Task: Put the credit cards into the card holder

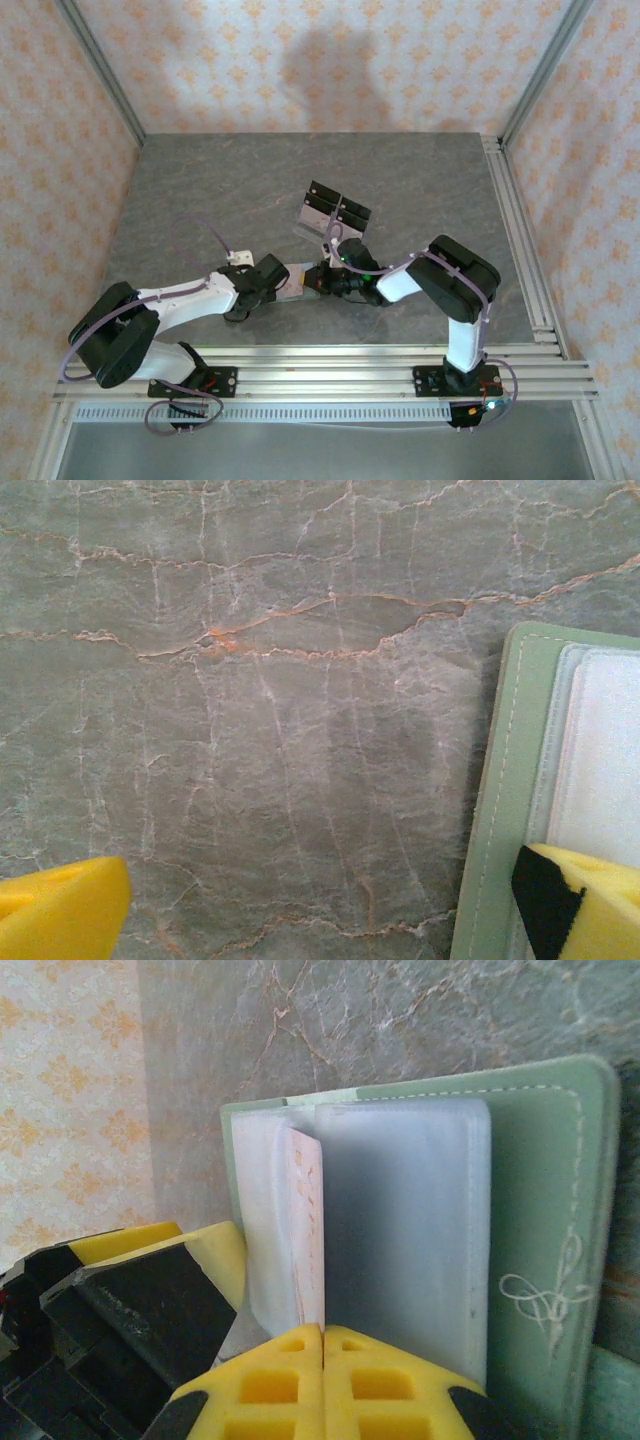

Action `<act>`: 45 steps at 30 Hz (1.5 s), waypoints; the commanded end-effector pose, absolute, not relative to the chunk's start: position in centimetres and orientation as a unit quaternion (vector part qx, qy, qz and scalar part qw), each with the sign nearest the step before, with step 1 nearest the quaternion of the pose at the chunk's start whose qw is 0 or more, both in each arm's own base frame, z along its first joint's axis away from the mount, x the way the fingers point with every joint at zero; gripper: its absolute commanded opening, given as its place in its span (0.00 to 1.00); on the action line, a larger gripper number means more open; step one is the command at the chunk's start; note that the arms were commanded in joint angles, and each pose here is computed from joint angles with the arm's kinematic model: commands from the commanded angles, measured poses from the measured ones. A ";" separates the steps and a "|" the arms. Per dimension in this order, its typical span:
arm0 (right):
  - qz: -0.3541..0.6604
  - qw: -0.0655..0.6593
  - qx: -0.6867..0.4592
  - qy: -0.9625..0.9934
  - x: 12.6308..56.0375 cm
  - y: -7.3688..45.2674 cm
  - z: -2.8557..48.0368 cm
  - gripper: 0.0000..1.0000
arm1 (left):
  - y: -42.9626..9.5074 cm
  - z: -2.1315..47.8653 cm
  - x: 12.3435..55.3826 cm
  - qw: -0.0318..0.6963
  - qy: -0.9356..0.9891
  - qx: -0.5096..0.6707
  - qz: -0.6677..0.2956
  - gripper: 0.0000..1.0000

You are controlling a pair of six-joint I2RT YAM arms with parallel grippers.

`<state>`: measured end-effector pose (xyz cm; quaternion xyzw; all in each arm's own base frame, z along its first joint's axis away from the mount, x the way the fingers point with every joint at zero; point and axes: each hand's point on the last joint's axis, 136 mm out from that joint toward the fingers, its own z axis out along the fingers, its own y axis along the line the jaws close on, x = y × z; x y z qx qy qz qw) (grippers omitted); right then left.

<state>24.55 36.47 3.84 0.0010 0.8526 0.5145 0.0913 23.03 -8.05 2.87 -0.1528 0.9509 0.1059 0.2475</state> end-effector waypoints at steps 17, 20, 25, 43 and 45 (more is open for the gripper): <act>0.528 0.083 -0.010 0.845 24.8 38.1 4.1 0.00 | -6.7 2.5 22.3 0.240 0.949 -0.160 0.130 1.00; 0.528 0.079 -0.010 0.846 24.7 38.2 4.1 0.00 | -6.8 2.6 22.3 0.240 0.949 -0.160 0.128 1.00; 0.522 0.066 -0.019 0.850 24.4 38.5 3.9 0.00 | -7.0 3.1 22.6 0.244 0.949 -0.159 0.126 1.00; 0.475 0.064 -0.055 0.876 24.3 38.1 5.5 0.37 | -5.0 6.9 24.3 0.266 0.933 -0.196 0.142 1.00; 0.466 0.071 -0.063 0.880 24.4 37.9 6.3 0.40 | -4.2 6.6 24.0 0.258 0.933 -0.201 0.150 1.00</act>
